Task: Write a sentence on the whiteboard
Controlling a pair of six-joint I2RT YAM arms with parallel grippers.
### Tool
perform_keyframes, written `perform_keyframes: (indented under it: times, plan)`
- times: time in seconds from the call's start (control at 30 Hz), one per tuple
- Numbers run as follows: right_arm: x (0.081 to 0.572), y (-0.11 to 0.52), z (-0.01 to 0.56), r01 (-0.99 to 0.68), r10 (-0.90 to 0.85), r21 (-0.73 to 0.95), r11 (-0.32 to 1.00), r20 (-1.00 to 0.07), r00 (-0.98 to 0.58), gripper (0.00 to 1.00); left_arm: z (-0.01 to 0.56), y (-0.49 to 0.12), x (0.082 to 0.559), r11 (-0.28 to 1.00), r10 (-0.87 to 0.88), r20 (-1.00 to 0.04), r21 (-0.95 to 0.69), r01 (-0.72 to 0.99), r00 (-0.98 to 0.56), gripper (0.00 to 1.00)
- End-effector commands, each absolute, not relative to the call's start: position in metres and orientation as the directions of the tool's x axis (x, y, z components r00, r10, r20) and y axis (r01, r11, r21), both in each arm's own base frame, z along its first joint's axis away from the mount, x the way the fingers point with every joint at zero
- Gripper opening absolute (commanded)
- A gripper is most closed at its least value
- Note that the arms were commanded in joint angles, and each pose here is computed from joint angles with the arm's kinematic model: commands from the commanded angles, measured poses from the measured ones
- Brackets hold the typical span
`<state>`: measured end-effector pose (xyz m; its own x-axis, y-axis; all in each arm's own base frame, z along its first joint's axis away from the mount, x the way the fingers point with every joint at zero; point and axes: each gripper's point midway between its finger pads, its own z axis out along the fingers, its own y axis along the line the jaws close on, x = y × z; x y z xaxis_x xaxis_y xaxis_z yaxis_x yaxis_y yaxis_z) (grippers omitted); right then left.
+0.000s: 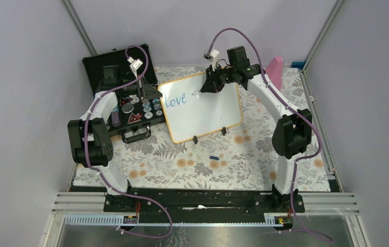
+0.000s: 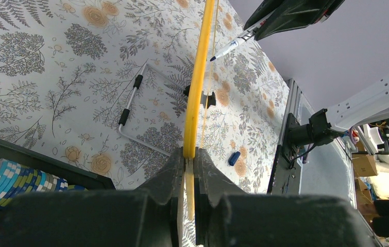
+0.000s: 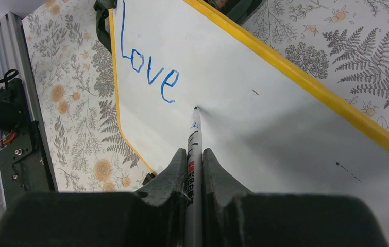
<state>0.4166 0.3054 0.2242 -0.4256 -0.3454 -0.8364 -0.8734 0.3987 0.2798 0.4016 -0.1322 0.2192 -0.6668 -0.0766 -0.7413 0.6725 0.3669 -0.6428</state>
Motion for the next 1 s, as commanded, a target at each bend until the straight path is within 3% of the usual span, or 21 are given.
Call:
perform_keyframes:
  times: [0.0, 0.97]
  plan:
    - [0.42, 0.307, 0.237, -0.888, -0.336, 0.239, 0.393, -0.862, -0.38, 0.0, 0.231, -0.135, 0.406, 0.356, -0.062, -0.786, -0.593, 0.723, -0.615, 0.0]
    - [0.411, 0.319, 0.222, -0.896, -0.362, 0.257, 0.363, -0.847, -0.39, 0.0, 0.234, -0.135, 0.407, 0.354, -0.061, -0.792, -0.586, 0.729, -0.608, 0.0]
